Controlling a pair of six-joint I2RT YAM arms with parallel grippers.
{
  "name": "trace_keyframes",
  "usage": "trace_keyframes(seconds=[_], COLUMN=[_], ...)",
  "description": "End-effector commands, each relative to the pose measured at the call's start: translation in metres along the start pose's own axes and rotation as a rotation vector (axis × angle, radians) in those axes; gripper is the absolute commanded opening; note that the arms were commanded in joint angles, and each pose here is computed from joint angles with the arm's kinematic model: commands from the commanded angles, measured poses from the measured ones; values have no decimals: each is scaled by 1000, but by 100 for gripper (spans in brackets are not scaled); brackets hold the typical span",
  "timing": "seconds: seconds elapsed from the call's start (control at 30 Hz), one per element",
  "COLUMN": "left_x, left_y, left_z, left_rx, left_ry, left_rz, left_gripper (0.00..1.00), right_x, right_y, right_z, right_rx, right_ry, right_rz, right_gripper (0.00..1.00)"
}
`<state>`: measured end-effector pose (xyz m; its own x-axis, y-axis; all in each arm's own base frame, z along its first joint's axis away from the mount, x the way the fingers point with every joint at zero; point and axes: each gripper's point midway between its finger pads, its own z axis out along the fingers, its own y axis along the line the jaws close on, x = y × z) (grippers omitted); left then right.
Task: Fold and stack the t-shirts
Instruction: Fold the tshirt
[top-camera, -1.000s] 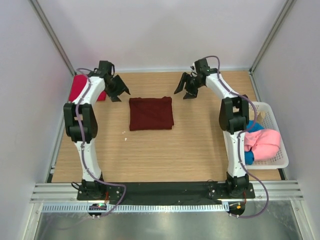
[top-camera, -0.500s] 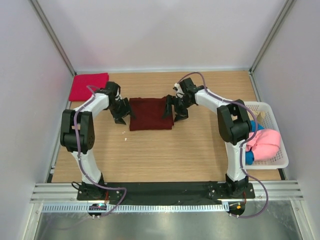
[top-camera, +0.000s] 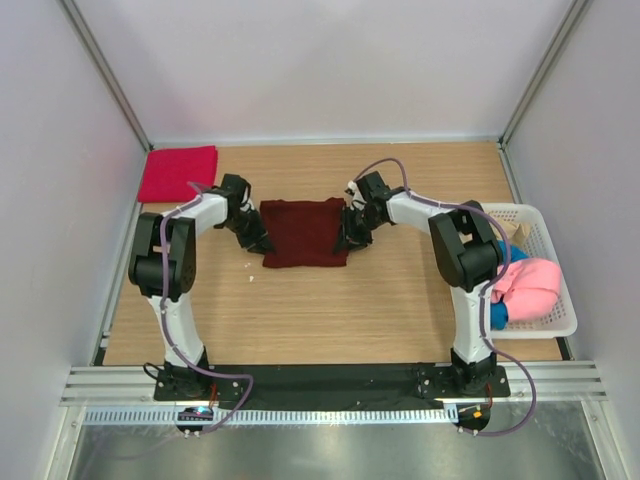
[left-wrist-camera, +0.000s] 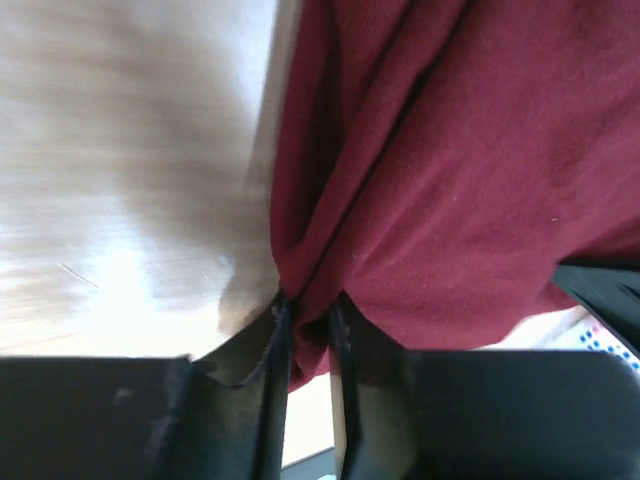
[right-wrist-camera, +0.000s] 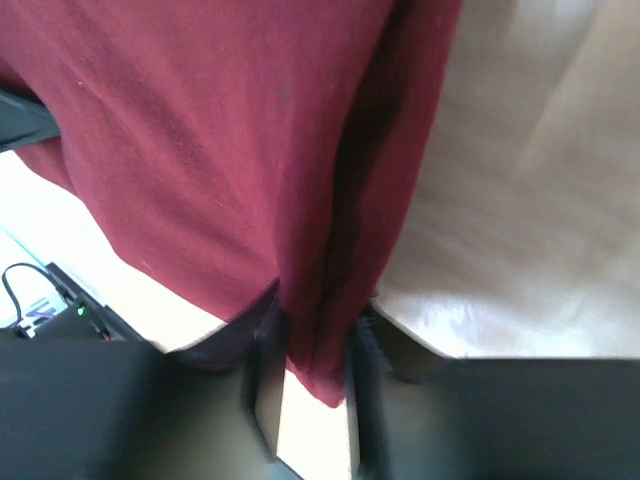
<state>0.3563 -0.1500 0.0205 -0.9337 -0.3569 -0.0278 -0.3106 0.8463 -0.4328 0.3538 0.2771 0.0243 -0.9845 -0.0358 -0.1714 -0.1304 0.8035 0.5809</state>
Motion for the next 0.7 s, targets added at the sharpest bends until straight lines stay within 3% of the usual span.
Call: trace_keyframes(seconds=[0.0, 0.1, 0.2, 0.27, 0.3, 0.33, 0.43, 0.53, 0.67], left_x=[28, 55, 85, 108, 113, 116, 103, 69, 34], left_y=[-1, 2, 11, 25, 27, 25, 24, 9, 2], left_z=[-2, -8, -19, -24, -29, -40, -58, -77, -74], left_rx=[5, 1, -1, -21, -17, -6, -28, -50, -99], left_ry=[40, 67, 86, 117, 114, 90, 12, -92, -124], left_rz=[13, 5, -29, -54, -54, -40, 21, 106, 159], left_gripper=[17, 14, 15, 25, 41, 46, 56, 56, 51], right_x=[9, 31, 54, 68, 71, 72, 65, 48, 10], right_y=[15, 18, 21, 18, 17, 11, 5, 0, 5], right_z=[-17, -28, -46, -60, -64, -68, -78, -75, -71], right_rx=[-49, -74, -82, -64, -55, -20, 36, 55, 42], right_ry=[-44, -55, -64, -72, -79, -92, -122, -121, -155], right_rz=[36, 65, 68, 64, 58, 38, -10, -58, -113], right_gripper=[24, 20, 23, 34, 48, 57, 73, 75, 74])
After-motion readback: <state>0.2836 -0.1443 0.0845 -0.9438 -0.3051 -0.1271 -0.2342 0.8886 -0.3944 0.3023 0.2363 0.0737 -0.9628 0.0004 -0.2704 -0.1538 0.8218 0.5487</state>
